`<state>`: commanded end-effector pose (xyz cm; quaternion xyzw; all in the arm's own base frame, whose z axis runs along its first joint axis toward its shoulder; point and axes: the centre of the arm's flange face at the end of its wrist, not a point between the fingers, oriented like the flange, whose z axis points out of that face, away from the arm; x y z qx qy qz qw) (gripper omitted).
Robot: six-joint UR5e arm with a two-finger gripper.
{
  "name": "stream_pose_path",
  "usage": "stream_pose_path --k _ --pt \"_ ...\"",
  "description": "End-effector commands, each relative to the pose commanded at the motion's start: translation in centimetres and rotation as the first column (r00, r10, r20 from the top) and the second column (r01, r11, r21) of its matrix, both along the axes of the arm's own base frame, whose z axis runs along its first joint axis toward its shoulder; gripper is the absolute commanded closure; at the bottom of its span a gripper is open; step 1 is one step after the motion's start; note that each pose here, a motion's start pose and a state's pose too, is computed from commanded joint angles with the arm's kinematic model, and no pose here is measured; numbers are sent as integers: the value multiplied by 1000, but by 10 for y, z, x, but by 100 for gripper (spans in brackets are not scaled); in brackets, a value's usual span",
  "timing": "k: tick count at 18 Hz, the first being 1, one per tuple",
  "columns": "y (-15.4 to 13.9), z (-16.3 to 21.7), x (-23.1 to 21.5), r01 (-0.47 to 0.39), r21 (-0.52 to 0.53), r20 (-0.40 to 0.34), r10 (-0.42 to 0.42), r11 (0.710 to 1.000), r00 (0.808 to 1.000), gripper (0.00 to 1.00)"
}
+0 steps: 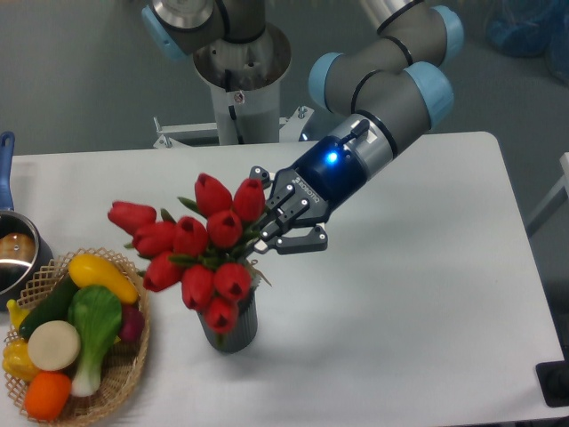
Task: Insert the flowers into the vase
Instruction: 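Lower the tulip stems into the grey vase opening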
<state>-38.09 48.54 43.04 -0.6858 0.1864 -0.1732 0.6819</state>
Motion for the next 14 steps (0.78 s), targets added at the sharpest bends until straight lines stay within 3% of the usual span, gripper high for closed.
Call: stream_pose_path --k 14 --pt "-1 -34 6 17 40 3 -17 999 1000 85"
